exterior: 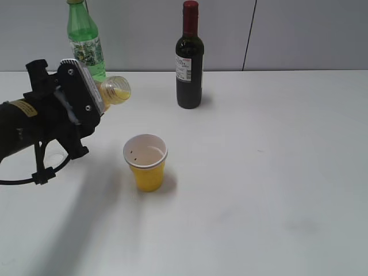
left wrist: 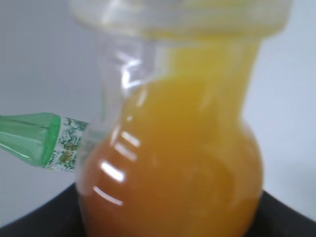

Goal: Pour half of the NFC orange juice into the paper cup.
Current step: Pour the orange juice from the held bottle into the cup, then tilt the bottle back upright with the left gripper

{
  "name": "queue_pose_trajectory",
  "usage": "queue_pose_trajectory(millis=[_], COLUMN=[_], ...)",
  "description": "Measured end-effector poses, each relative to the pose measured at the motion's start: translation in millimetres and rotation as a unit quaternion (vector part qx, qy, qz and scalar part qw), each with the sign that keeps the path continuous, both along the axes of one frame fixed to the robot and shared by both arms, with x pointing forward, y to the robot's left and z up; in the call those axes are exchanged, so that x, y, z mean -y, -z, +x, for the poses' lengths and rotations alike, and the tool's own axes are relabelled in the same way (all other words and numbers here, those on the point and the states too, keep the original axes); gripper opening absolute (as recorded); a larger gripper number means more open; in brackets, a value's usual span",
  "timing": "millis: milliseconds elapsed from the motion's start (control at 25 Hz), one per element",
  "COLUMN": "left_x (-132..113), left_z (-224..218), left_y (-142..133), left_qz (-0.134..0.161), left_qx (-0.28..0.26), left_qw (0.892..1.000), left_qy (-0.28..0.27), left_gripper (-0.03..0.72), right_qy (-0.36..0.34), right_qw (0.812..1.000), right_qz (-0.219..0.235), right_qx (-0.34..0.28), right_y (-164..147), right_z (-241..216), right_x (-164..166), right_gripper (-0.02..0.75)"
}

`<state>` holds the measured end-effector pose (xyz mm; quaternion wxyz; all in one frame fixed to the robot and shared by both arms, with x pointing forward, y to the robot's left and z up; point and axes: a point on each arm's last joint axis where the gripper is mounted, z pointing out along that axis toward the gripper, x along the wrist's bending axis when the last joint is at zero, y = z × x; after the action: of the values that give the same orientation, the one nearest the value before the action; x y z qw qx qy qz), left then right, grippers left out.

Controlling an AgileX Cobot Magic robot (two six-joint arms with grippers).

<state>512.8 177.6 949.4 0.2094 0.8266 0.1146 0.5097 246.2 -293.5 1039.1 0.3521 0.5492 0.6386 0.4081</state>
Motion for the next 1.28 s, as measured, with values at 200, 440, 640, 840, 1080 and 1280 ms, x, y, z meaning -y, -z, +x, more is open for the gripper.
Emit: queue_pose_trajectory(millis=[200, 440, 640, 840, 1080, 1280], left_x=[2, 8, 9, 8, 8, 8], left_z=[5, 4, 5, 7, 8, 8], left_y=[1, 7, 13, 15, 14, 13], left_qz=[0.029, 0.052, 0.065, 0.077, 0.087, 0.105], left_qx=[0.008, 0.011, 0.006, 0.018, 0.028, 0.037], left_qw=[1.000, 0.998, 0.998, 0.997, 0.996, 0.993], left_qy=[0.000, 0.017, 0.017, 0.016, 0.018, 0.024], left_gripper=[0.472, 0.472, 0.472, 0.472, 0.472, 0.472], right_qy=[0.000, 0.000, 0.000, 0.000, 0.000, 0.000], right_qw=[1.000, 1.000, 1.000, 1.000, 1.000, 1.000], right_qz=[0.000, 0.000, 0.000, 0.000, 0.000, 0.000], right_qx=[0.000, 0.000, 0.000, 0.000, 0.000, 0.000], right_y=[0, 0, 0, 0, 0, 0], right_z=[0, 0, 0, 0, 0, 0], right_x=[0, 0, 0, 0, 0, 0], right_gripper=[0.572, 0.572, 0.572, 0.572, 0.572, 0.572])
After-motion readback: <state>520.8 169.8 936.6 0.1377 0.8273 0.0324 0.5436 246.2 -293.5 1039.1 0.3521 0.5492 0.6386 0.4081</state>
